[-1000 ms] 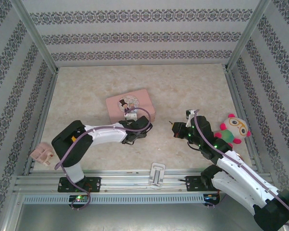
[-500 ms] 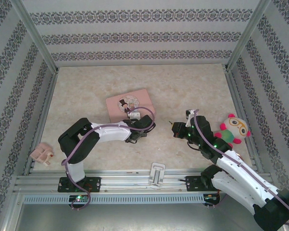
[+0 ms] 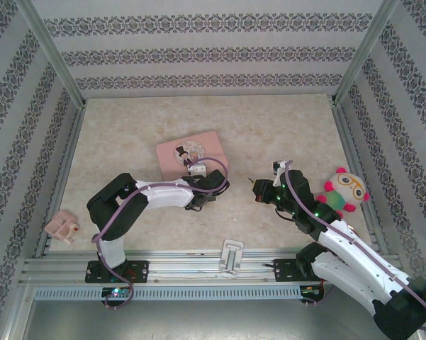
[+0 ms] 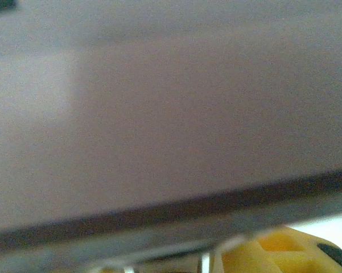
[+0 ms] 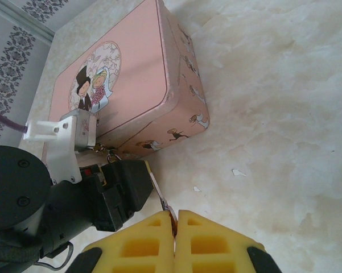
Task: Unlock the padlock with the key
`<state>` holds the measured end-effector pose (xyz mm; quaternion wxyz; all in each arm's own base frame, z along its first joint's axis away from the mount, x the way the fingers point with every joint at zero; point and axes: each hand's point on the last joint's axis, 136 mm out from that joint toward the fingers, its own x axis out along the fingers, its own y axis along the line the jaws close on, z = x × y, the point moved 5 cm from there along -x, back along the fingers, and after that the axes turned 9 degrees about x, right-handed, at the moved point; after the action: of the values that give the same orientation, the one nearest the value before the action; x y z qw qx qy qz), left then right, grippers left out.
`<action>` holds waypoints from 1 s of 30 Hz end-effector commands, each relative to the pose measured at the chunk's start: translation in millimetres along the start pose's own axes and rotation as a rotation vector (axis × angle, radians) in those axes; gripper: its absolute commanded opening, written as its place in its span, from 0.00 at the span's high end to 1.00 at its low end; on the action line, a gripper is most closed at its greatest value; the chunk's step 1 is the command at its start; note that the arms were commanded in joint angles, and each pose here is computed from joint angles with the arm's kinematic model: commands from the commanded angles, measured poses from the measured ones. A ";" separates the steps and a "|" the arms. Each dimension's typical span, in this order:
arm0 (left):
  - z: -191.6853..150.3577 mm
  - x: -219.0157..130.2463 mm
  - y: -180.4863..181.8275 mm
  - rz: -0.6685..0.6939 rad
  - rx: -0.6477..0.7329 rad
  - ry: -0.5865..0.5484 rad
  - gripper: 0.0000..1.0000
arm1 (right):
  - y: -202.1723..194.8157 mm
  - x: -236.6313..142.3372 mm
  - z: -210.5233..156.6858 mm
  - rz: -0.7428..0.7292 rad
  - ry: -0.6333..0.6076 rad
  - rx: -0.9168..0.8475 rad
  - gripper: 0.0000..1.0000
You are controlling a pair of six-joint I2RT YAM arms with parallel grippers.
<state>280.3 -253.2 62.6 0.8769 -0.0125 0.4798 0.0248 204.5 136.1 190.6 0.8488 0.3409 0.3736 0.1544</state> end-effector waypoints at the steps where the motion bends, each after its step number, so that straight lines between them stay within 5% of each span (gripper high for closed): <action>1: 4.2 4.1 2.7 0.030 -0.026 -0.014 0.54 | 1.6 0.1 1.1 0.019 -0.004 0.021 1.00; 19: 2.9 6.7 -3.0 -0.001 -0.040 0.003 0.74 | -1.0 1.3 -1.5 0.015 0.002 0.022 1.00; 30: 14.6 -13.7 -15.2 -0.197 -0.198 0.020 0.93 | -20.7 20.6 -35.3 0.045 -0.011 0.002 1.00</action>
<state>282.3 -259.7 66.1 0.8696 -0.0758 0.4877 0.0100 190.5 144.4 149.0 0.8397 0.3368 0.3931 0.1639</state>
